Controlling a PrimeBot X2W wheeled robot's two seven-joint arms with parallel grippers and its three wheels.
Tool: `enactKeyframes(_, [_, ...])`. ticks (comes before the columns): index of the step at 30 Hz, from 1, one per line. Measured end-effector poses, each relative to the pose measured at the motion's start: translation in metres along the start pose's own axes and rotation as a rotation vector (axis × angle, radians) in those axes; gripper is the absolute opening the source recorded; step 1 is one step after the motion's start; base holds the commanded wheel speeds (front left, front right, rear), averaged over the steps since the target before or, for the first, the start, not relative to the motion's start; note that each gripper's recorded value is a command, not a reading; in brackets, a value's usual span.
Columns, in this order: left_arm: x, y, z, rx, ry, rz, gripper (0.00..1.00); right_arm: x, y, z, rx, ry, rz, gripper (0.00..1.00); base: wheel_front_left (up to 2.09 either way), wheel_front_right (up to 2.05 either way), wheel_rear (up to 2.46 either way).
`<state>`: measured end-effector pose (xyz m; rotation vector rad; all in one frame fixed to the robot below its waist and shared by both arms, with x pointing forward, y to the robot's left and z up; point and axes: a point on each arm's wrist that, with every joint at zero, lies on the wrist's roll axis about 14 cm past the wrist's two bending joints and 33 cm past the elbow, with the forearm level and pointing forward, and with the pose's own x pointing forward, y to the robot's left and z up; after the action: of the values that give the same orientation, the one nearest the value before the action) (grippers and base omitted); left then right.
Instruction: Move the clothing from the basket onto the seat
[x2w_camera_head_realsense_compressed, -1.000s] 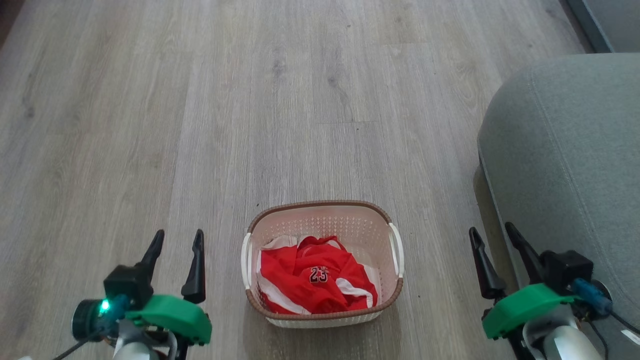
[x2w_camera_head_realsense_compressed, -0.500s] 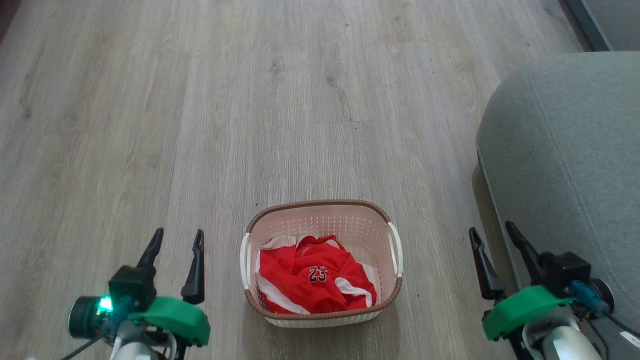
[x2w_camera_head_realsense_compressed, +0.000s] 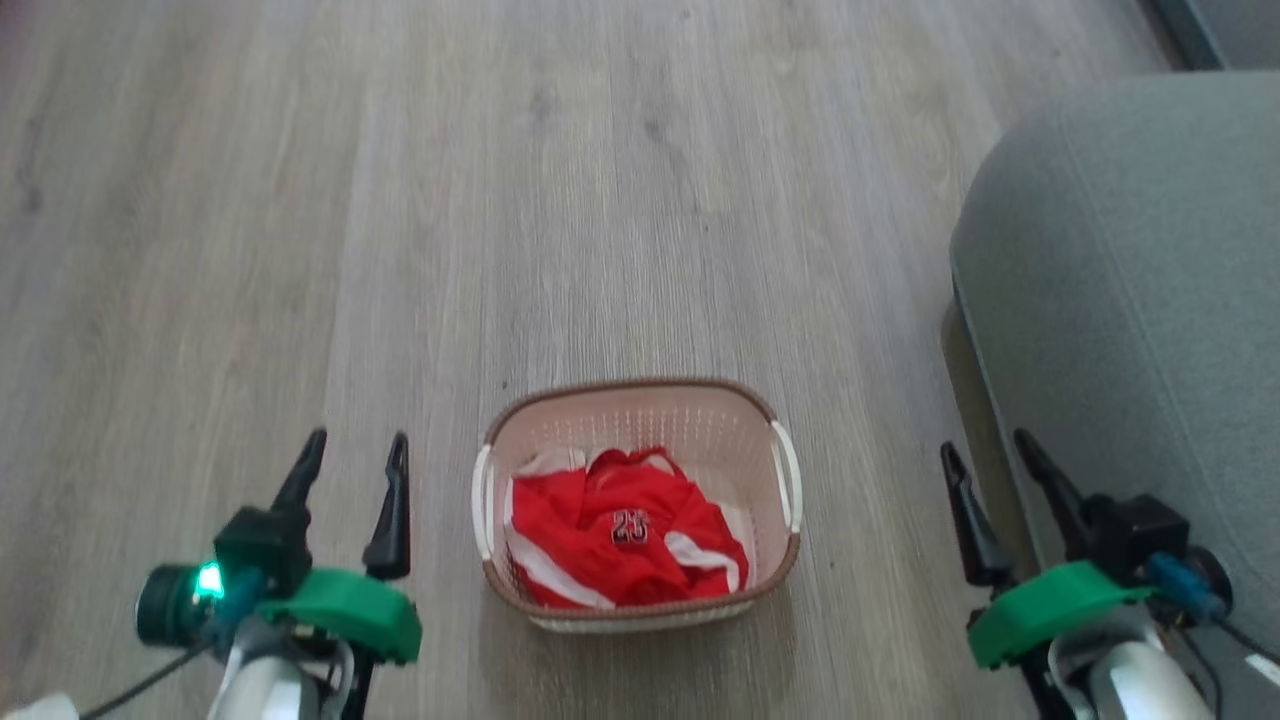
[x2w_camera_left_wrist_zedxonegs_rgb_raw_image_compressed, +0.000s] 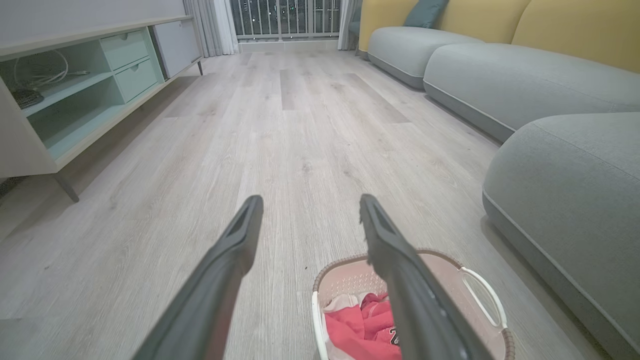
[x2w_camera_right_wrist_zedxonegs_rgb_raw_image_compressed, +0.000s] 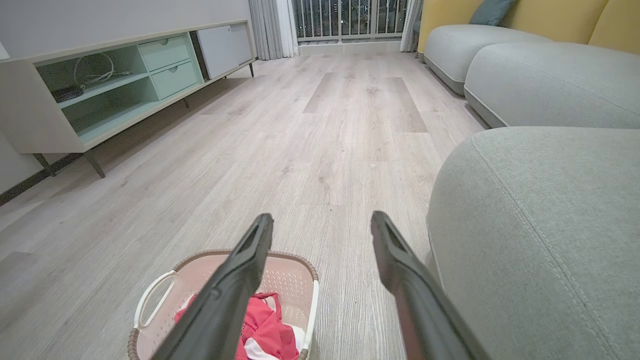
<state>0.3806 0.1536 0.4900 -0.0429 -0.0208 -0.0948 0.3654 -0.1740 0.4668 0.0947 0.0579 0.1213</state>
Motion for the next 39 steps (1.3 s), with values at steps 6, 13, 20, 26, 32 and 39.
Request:
enactKeyframes(6, [0.036, -0.014, -0.002, -0.004, -0.007, -0.049, 1.00, 0.028, -0.011, 0.004, -0.002, -0.015, -0.020, 1.00, 0.00, 0.00, 0.00])
enactKeyframes(13, [0.104, -0.036, -0.022, 0.007, -0.006, -0.126, 1.00, 0.090, -0.029, 0.008, -0.012, -0.057, -0.045, 1.00, 0.00, 0.00, 0.00])
enactKeyframes(20, [0.152, -0.080, -0.112, 0.106, 0.129, -0.322, 1.00, 0.143, -0.039, -0.044, 0.004, 0.011, -0.056, 1.00, 0.00, 0.00, 0.00])
enactKeyframes(26, [0.161, -0.118, -0.198, 0.233, 0.274, -0.513, 1.00, 0.155, -0.038, -0.094, 0.014, 0.103, -0.046, 1.00, 0.00, 0.00, 0.00])
enactKeyframes(32, [0.164, -0.145, -0.267, 0.454, 0.461, -0.709, 1.00, 0.156, -0.043, -0.115, 0.013, 0.143, -0.055, 1.00, 0.00, 0.00, 0.00])
enactKeyframes(39, [0.158, -0.129, -0.321, 0.631, 0.759, -0.743, 1.00, 0.150, -0.051, -0.118, 0.013, 0.155, -0.078, 1.00, 0.00, 0.00, 0.00])
